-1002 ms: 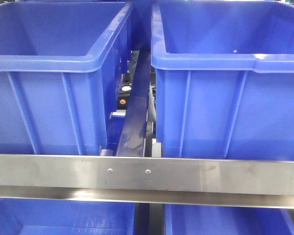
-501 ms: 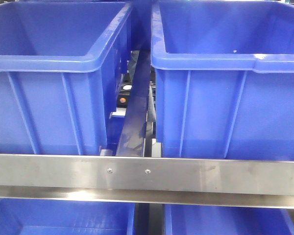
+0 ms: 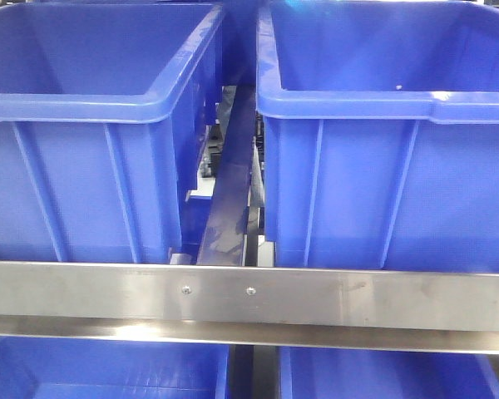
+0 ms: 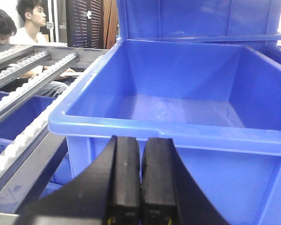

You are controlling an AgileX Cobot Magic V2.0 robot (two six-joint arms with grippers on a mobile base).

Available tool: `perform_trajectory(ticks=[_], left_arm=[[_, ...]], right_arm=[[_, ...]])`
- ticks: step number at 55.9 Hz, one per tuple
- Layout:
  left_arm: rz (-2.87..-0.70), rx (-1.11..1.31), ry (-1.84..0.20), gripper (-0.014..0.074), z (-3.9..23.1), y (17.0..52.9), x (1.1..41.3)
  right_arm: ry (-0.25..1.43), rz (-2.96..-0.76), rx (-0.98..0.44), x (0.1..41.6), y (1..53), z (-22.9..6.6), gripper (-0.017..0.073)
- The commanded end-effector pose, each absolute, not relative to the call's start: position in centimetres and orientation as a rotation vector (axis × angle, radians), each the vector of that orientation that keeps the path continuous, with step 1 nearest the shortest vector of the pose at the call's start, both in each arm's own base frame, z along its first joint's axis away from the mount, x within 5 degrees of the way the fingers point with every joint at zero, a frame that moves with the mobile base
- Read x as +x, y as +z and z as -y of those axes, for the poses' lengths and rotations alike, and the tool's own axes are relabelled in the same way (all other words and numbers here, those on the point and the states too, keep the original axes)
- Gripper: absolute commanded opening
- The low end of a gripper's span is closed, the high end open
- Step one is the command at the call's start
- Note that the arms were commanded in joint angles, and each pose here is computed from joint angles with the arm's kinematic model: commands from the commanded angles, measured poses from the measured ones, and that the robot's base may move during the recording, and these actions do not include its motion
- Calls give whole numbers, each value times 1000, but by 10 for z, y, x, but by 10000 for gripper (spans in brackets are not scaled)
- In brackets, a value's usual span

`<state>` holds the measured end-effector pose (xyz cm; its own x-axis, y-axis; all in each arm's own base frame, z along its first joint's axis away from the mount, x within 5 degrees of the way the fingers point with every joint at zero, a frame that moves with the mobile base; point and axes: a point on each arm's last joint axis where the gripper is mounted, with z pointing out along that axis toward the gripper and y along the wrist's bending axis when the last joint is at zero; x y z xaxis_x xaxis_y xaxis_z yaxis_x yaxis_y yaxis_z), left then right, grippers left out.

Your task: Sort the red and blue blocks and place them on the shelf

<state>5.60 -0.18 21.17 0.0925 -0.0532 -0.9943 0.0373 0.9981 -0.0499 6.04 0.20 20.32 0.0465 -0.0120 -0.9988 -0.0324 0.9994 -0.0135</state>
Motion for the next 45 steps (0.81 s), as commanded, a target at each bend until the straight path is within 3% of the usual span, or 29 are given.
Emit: perform_trajectory(ticks=[1,45], left_arm=[[-1404,-19,-75,79,1,211,55],[-1404,-19,-75,79,1,211,55]], right_arm=[[6,-1443,-41,61,211,-2,53],[6,-1443,-41,61,211,-2,53]])
